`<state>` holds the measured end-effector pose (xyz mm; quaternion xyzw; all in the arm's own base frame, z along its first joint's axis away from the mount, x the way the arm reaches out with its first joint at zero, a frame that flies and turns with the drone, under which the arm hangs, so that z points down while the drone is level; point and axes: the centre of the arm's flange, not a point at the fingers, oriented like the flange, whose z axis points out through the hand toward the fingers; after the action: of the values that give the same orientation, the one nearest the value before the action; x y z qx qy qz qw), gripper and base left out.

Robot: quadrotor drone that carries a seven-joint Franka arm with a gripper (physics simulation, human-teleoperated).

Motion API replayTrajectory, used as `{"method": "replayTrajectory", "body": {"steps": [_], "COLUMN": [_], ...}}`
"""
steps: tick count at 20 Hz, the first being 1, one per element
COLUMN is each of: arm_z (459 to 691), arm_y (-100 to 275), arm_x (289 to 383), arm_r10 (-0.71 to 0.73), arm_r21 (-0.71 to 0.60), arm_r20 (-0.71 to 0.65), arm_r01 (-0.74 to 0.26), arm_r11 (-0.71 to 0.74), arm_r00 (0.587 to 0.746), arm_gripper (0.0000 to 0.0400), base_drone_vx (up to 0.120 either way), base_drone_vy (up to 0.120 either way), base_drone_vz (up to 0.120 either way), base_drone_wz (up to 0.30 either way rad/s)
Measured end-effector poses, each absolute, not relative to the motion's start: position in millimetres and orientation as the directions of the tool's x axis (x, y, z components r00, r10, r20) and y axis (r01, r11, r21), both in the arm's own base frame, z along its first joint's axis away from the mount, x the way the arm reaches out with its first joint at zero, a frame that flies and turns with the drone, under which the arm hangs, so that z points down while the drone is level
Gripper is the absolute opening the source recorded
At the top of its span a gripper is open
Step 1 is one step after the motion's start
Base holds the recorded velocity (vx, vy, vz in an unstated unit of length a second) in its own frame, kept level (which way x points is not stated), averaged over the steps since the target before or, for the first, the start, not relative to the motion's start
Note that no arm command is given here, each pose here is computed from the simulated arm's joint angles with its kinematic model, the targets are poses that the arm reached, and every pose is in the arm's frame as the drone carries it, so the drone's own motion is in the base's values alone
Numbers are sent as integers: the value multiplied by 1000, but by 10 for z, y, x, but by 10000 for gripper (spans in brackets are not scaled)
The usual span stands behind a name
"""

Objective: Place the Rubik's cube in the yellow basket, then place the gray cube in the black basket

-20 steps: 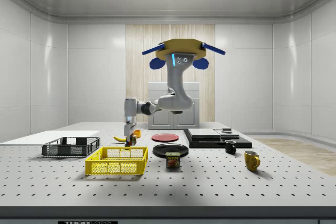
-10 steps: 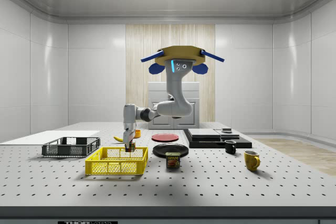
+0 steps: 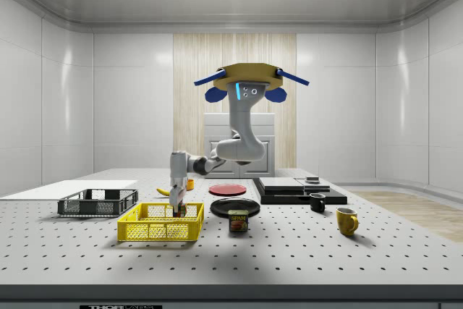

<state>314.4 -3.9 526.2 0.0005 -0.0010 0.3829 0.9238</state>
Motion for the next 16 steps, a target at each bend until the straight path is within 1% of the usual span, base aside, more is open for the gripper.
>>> {"method": "replayTrajectory", "body": {"steps": [6,9,12,16], "arm_z": [5452,5494,5438,5292], "arm_y": [-39,-39,-39,-39], "arm_x": [3144,3144,3144,3144], "arm_r10": [707,707,707,707], "arm_r21": [0,0,0,0], "arm_r20": [2,2,2,2], "arm_r01": [-707,-707,-707,-707], "arm_r11": [707,707,707,707], "arm_r00": [707,707,707,707], "arm_gripper": [325,365,383,394], "base_drone_vx": [0,0,0,0], "base_drone_vy": [0,0,0,0], "base_drone_vz": [0,0,0,0], "base_drone_wz": [0,0,0,0]}}
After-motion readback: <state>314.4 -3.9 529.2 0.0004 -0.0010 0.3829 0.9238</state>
